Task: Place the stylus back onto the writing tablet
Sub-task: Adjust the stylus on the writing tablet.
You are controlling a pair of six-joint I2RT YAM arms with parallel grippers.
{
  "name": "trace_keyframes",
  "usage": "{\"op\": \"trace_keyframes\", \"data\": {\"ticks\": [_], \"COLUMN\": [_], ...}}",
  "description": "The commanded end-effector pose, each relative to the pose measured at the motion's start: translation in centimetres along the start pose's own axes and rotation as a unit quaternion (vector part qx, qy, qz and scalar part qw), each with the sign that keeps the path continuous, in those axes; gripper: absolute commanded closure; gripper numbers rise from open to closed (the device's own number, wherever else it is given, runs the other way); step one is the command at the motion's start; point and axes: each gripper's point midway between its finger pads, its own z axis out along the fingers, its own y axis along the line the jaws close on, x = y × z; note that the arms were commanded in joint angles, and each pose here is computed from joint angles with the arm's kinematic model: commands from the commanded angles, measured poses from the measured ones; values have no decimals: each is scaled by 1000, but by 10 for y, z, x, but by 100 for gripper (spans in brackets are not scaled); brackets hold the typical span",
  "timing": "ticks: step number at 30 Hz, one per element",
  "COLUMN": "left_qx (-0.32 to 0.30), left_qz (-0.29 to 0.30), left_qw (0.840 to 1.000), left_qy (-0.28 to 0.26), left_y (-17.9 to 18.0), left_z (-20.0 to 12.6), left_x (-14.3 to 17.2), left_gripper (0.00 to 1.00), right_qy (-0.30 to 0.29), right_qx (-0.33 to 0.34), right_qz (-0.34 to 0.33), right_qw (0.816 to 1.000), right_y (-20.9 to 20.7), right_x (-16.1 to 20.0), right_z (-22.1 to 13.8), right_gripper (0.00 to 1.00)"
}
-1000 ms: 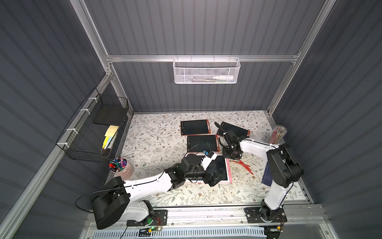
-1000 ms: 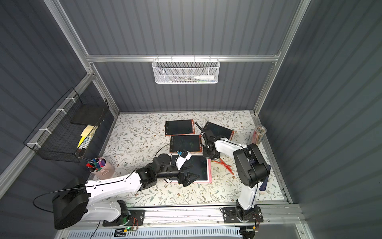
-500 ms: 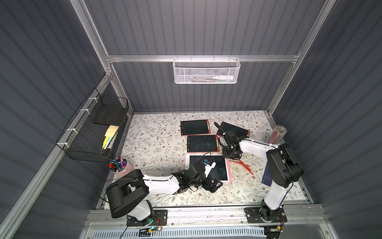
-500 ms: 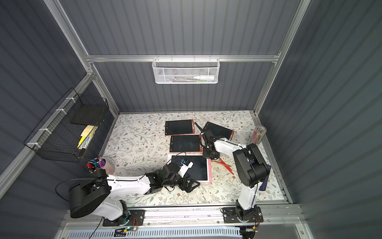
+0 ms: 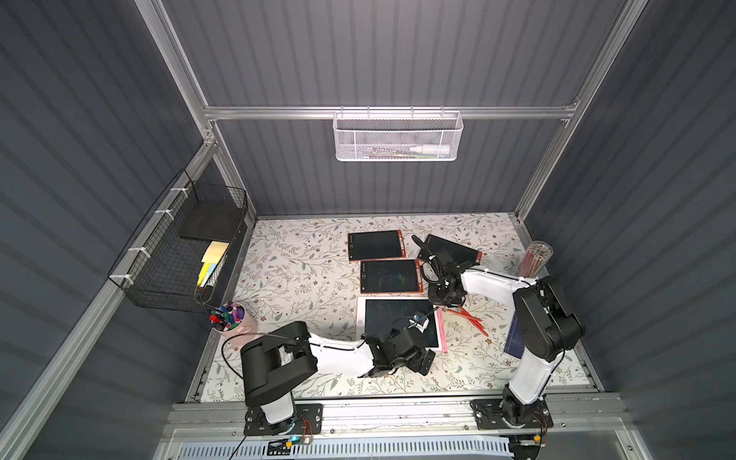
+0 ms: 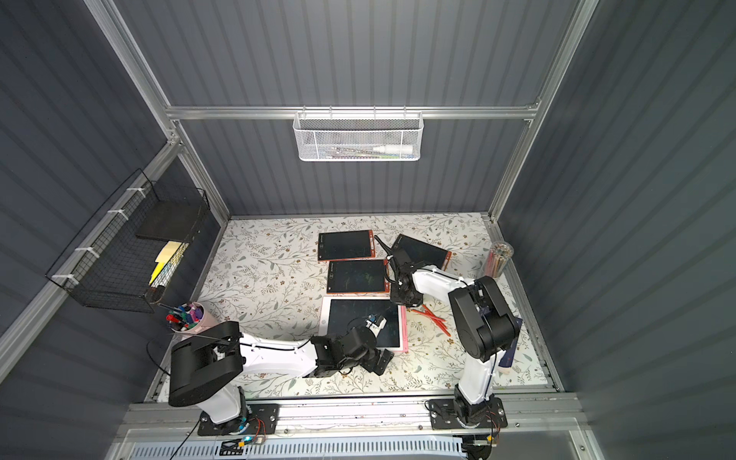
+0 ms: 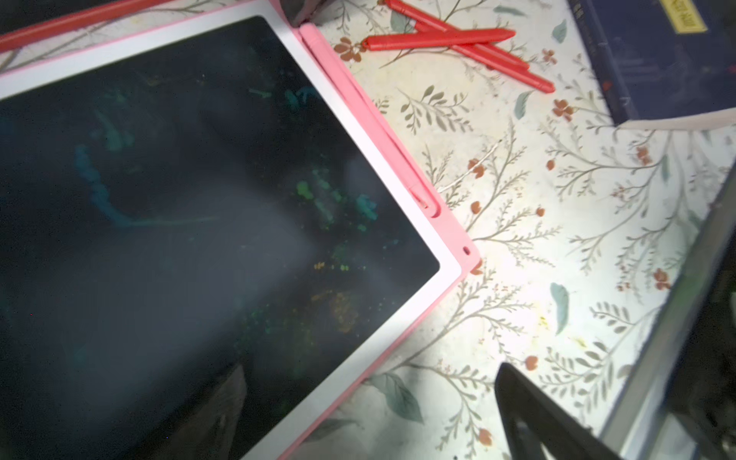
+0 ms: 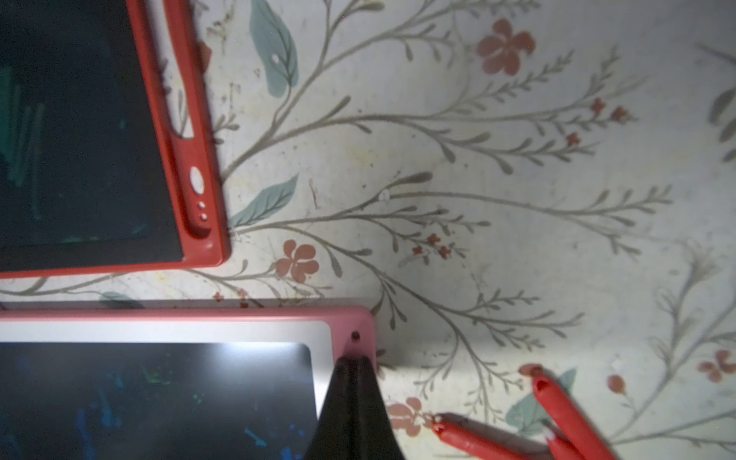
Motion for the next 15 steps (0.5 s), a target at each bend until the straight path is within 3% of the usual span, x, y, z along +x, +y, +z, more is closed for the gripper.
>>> {"op": "trace_keyframes", "data": {"ticks": [1,10,15], "left_qx": [-52,-131,-141], "left_qz": [17,22,43], "left_qw": [998,990,986], "left_qy": [21,57,76], "left_y": [15,35,28], "left_z": [5,26,32], "left_x": [11,34,47], "left_gripper": [1,0,1], "right_qy": [62,65,67], "right_qx": [13,3,3], "right_qz": [-11,-12,-14], "right_qw": [998,998,998], "right_y": [-6,-1,0], "right_x": [34,35,37], "right_z": [20,21,22], "right_gripper": [100,100,100]}}
